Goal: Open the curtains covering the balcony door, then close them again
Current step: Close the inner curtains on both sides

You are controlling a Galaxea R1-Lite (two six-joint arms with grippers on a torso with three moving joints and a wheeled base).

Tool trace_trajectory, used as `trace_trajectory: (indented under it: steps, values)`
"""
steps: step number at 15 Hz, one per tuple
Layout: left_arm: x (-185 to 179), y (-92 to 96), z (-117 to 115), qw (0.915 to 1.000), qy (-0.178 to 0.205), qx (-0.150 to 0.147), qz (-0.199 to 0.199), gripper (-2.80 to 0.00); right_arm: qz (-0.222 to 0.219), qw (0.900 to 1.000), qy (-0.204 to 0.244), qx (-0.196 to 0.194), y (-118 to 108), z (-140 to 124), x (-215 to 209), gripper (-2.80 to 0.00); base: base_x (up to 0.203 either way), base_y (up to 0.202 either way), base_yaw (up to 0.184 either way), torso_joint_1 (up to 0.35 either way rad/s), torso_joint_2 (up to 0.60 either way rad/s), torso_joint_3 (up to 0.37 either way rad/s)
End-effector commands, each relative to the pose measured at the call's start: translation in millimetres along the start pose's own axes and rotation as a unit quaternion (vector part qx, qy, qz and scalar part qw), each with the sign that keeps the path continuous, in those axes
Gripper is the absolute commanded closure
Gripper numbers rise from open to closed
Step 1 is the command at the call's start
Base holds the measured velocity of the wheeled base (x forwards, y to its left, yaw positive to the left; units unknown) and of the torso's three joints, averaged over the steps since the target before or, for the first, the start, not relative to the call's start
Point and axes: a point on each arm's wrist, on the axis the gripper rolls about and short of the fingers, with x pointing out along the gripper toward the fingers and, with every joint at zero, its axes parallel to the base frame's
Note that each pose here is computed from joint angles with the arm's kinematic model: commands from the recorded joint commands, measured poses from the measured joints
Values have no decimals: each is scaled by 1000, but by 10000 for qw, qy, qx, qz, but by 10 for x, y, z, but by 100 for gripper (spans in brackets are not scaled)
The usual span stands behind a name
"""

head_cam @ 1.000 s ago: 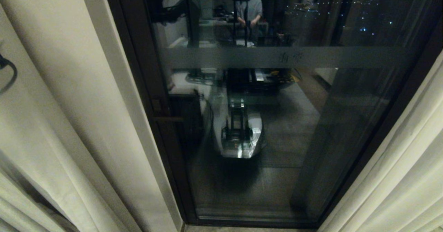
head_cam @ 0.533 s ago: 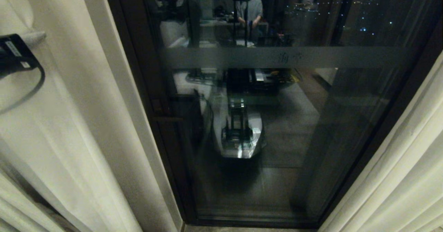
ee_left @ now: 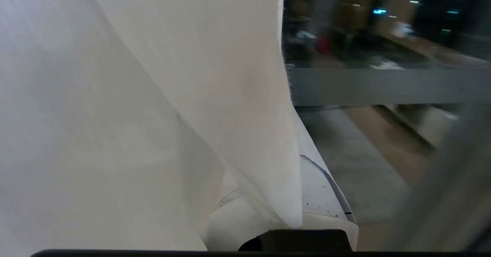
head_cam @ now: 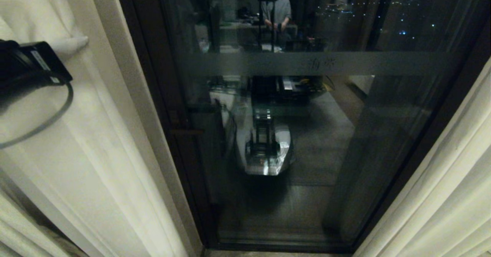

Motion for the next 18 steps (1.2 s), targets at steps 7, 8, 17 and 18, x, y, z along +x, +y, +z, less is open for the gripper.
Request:
trace_trajectory:
  steps: [7,8,17,18]
  values:
    - [37,-105,-83,9994,146,-76,-296,0,4,10000,3,-5,0,-1,0,0,0,0,0,0,0,0]
    - [36,-105,-87,9994,155,-77,-311,0,4,10000,3,-5,0,-1,0,0,0,0,0,0,0,0]
    - [14,-150,-78,9989,136,-82,-435,0,4,10000,3,-5,0,-1,0,0,0,-66,2,2,2,0]
    - [15,-162,-79,9988,138,-87,-458,0,4,10000,9,-4,0,-1,1,0,0,-204,-1,-12,-2,1]
